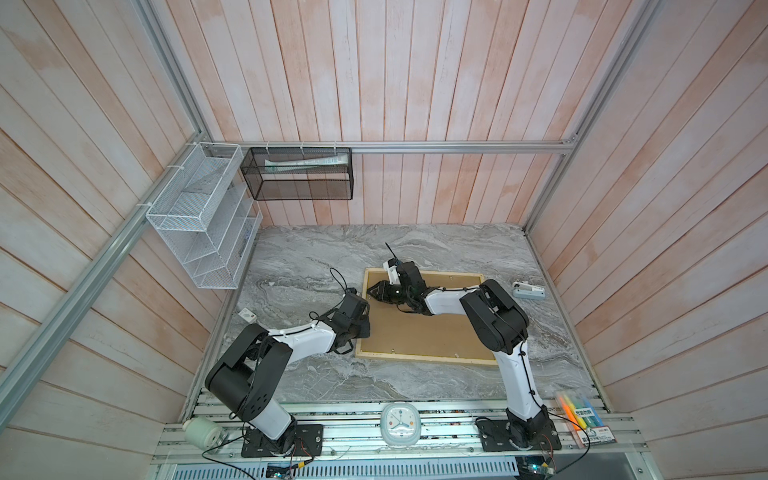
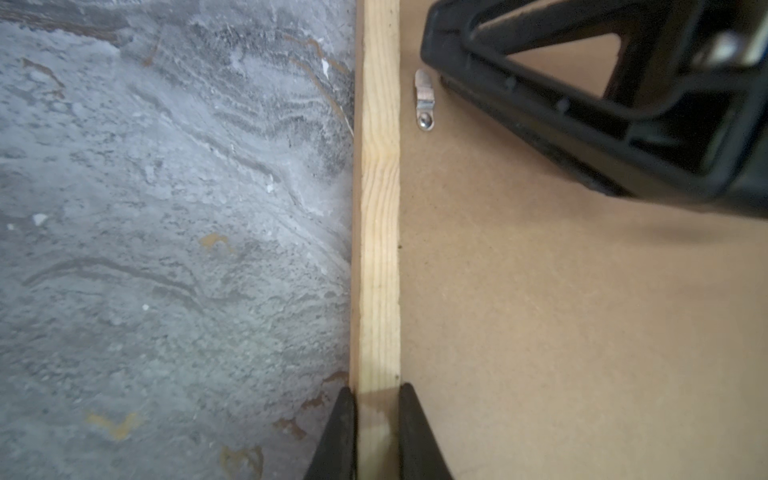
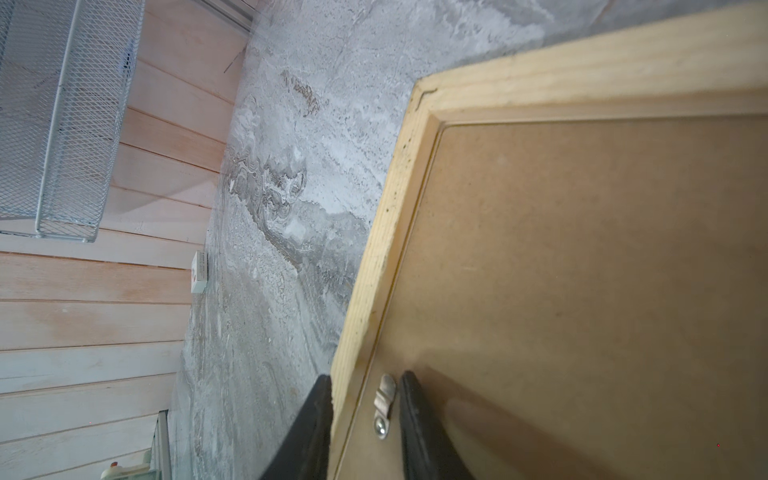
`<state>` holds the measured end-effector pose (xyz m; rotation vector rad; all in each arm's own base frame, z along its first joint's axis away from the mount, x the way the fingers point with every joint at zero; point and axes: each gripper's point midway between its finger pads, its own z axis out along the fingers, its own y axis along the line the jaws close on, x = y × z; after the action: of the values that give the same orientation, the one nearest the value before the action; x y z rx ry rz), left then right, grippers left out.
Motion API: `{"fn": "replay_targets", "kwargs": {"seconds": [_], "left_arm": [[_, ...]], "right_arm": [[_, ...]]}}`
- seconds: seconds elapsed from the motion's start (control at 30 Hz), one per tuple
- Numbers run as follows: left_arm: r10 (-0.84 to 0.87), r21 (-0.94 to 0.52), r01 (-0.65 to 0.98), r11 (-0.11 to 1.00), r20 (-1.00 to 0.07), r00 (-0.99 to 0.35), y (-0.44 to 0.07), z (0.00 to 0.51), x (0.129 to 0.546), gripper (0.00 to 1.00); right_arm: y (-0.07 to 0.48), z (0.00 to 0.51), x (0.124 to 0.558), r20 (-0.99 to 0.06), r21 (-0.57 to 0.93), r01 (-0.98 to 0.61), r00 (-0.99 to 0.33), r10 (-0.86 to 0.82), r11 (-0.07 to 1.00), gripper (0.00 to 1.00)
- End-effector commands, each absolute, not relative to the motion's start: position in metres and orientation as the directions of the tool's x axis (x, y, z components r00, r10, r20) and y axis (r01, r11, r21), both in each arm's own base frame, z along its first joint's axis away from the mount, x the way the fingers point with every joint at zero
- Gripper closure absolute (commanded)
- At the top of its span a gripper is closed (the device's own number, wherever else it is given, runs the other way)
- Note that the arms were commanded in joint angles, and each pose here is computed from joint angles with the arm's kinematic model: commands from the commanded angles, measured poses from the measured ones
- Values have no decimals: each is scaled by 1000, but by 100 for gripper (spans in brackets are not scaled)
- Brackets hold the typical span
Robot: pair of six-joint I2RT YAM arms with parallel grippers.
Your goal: Put the photo into the frame
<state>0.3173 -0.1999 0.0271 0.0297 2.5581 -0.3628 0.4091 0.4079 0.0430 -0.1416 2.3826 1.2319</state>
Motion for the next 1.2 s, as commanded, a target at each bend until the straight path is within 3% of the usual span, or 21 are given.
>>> {"fn": "replay_targets", "kwargs": {"seconds": [0.0,0.47,0.93,1.17], "left_arm": [[2,-368,191,910,-456,-890,-238,16,302,94],[8,-365,192,911,-451,-892,-238,14,301,94],[12,-360,192,913,-447,-894,-238,12,303,94],[17,-356,198,913,-451,-893,-240,14,305,94]], "right_arm": [[393,-21,375,-275,695,-189,-961,15,693,69],[416,-27,367,-249,706,-233,-966,-74,669,69],[370,-35,382,-277,632,-158,-960,30,759,69],[382,-36,372,-251,646,-211,-966,-57,734,69]]}}
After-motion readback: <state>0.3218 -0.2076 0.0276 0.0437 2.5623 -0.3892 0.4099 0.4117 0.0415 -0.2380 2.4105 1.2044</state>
